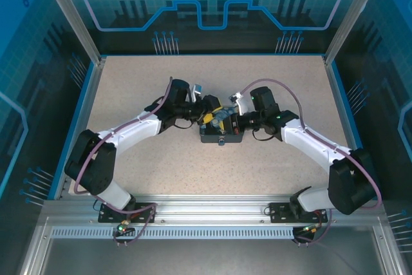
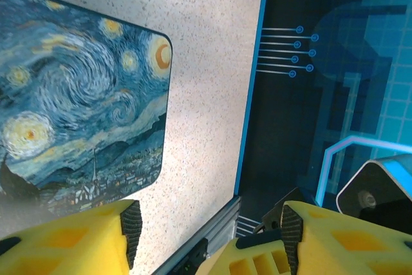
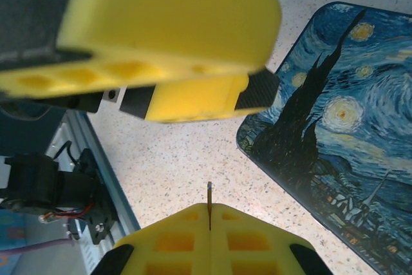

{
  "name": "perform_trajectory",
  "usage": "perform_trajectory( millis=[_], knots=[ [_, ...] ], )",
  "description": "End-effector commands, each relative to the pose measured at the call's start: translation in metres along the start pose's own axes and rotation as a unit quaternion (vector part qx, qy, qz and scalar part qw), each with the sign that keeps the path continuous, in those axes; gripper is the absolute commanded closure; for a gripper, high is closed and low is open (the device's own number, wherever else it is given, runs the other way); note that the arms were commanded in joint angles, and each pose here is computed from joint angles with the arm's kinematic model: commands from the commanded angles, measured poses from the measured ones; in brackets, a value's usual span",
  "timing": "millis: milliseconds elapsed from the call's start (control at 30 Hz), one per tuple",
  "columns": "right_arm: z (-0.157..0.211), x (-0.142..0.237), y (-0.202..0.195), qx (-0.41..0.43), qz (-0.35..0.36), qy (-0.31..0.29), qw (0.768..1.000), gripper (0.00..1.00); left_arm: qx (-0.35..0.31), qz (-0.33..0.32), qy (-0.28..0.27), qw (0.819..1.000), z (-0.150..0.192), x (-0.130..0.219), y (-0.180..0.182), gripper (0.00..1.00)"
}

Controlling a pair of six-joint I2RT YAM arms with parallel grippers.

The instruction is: Unlock the padlock with the key

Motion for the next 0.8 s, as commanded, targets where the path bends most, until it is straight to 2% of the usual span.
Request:
perform_trajectory(
  millis=[0, 233, 433, 767],
  knots=[
    [0.000, -0.002, 0.000, 0.027, 0.031, 0.008, 0.999, 1.00, 0.005, -0.011, 0.022, 1.000, 0.009, -0.003, -0.001, 0.41],
    [0.001, -0.005, -0.002, 0.039, 0.059, 0.011, 0.997, 1.00, 0.009, -0.024, 0.031, 0.999, 0.020, -0.007, 0.003, 0.46],
    [-0.001, -0.004, -0.006, 0.040, 0.079, 0.006, 0.996, 1.00, 0.015, -0.028, 0.034, 0.999, 0.026, -0.010, 0.007, 0.58],
    [-0.002, -0.003, -0.007, 0.039, 0.086, 0.000, 0.996, 1.00, 0.023, -0.041, 0.045, 0.998, 0.033, -0.019, 0.017, 0.58]
  ],
)
Point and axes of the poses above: each hand's point on the last joint's axis, 136 mm out from that joint toward the fingers, its own x axis back along the fingers, its own y axis along the line the jaws close on, z = x × y, the point moved 1 cm from there along x, back along the fingers, and after that the axes turned 4 degrees about -x, right-handed, at the moved point
